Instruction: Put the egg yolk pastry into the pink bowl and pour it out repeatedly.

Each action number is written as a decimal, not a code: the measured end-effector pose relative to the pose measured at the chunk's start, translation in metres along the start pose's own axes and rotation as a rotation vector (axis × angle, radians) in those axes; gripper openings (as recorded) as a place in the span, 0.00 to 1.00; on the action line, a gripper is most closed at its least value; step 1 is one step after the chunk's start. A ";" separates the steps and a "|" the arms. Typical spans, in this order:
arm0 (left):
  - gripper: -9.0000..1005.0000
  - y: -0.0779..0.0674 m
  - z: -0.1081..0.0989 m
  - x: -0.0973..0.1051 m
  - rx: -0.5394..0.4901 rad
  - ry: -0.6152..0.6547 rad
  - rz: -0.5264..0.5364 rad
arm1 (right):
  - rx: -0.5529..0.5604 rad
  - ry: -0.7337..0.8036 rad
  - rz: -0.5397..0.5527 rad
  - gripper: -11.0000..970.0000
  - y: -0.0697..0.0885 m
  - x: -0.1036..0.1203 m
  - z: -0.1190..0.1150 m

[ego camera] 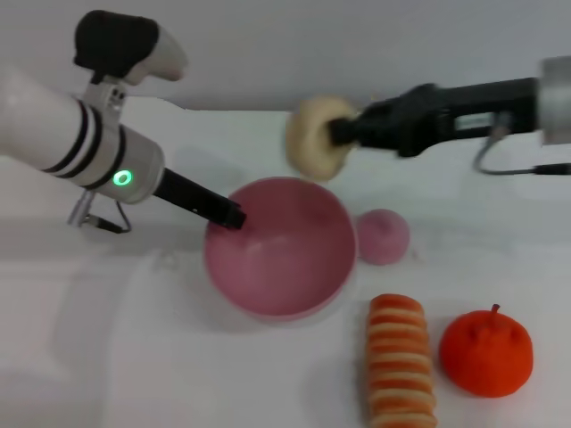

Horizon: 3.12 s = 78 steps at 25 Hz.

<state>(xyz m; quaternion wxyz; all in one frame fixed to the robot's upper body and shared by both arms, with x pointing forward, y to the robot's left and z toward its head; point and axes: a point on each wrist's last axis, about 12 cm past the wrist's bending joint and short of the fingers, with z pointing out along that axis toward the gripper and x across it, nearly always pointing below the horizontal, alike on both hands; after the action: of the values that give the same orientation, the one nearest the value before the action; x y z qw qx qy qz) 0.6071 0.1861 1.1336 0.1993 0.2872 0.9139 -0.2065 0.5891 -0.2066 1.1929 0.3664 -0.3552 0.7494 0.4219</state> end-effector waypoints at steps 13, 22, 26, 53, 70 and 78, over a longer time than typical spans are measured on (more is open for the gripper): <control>0.01 -0.005 -0.001 -0.011 0.003 -0.017 0.013 | 0.015 0.304 -0.158 0.15 0.011 0.013 0.059; 0.01 -0.002 -0.002 -0.012 -0.007 -0.029 0.010 | 0.047 0.266 -0.123 0.35 0.007 0.018 0.043; 0.01 0.002 -0.003 -0.010 -0.021 -0.048 0.005 | 0.102 0.174 -0.048 0.51 -0.004 0.019 0.020; 0.01 0.020 -0.028 0.062 -0.261 -0.558 0.280 | 0.397 -0.244 0.396 0.57 -0.039 0.167 -0.108; 0.01 -0.055 0.040 0.080 -0.886 -0.699 0.808 | 0.411 -0.250 0.409 0.57 -0.041 0.169 -0.105; 0.01 -0.071 0.045 0.109 -1.096 -0.919 1.077 | 0.415 -0.254 0.398 0.57 -0.042 0.167 -0.105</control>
<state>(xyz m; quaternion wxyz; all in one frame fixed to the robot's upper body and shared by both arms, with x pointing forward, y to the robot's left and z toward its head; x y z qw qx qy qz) 0.4930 0.1591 1.0621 0.7249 0.4308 0.4554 0.2857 0.5180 -0.3545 1.0747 0.4319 -0.0634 0.8225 0.3647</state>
